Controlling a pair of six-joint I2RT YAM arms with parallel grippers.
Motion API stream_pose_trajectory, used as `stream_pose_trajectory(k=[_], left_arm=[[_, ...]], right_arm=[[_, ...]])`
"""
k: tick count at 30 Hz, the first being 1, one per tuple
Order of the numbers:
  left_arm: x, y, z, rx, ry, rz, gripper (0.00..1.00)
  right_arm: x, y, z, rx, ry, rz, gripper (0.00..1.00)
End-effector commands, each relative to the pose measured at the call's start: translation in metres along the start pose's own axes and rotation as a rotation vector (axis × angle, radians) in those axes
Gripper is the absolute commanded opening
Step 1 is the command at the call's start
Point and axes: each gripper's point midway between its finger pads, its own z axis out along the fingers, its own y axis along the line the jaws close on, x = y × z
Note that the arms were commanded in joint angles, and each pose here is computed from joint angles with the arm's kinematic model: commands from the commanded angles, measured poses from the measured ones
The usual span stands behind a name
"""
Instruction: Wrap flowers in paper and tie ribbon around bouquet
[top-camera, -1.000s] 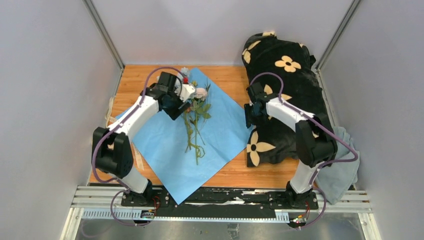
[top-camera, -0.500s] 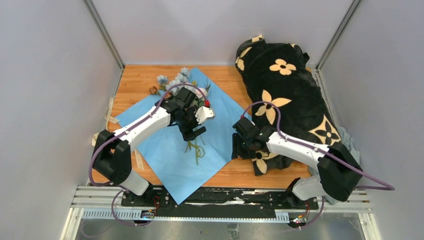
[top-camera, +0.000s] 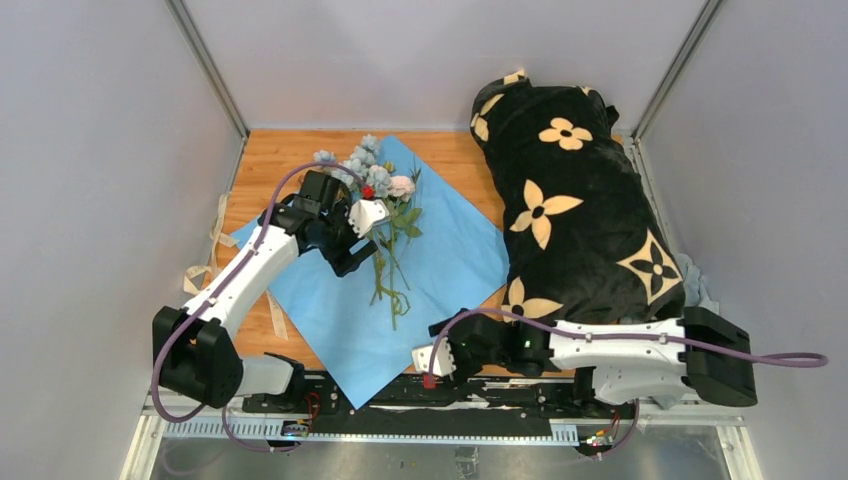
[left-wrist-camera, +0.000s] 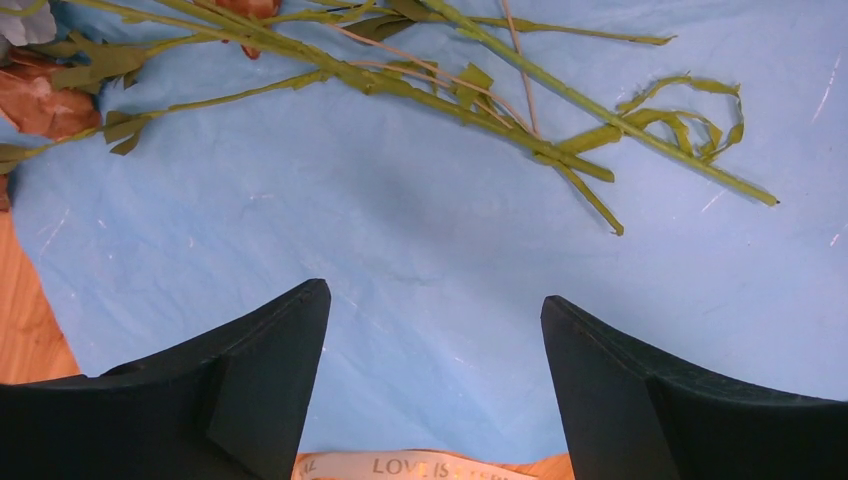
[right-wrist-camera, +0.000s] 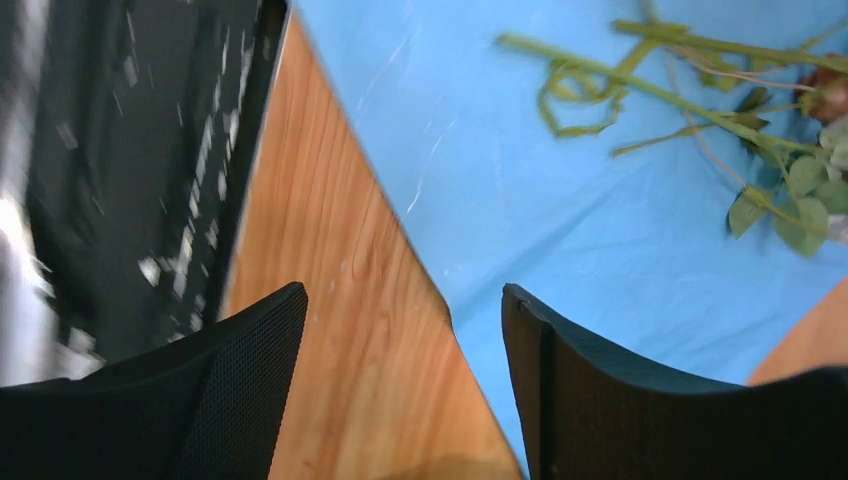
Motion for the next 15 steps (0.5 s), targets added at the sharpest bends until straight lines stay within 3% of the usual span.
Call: stream_pose_trajectory(k=[1, 5, 15], left_arm=[[0.008, -0.007, -0.006, 0.01, 0.006, -0.005, 0.87], [0.013, -0.011, -0.007, 0.013, 0.009, 0.004, 0.87], [0.016, -0.01, -0.009, 0.004, 0.023, 0.02, 0.88]], right_arm=[[0.036, -0.01, 0.019, 0.004, 0.12, -0.632, 0.76], [0.051, -0.016, 0.035, 0.033, 0.185, -0.771, 0.75], [0.082, -0.025, 0.062, 0.083, 0.269, -0.901, 0.71]])
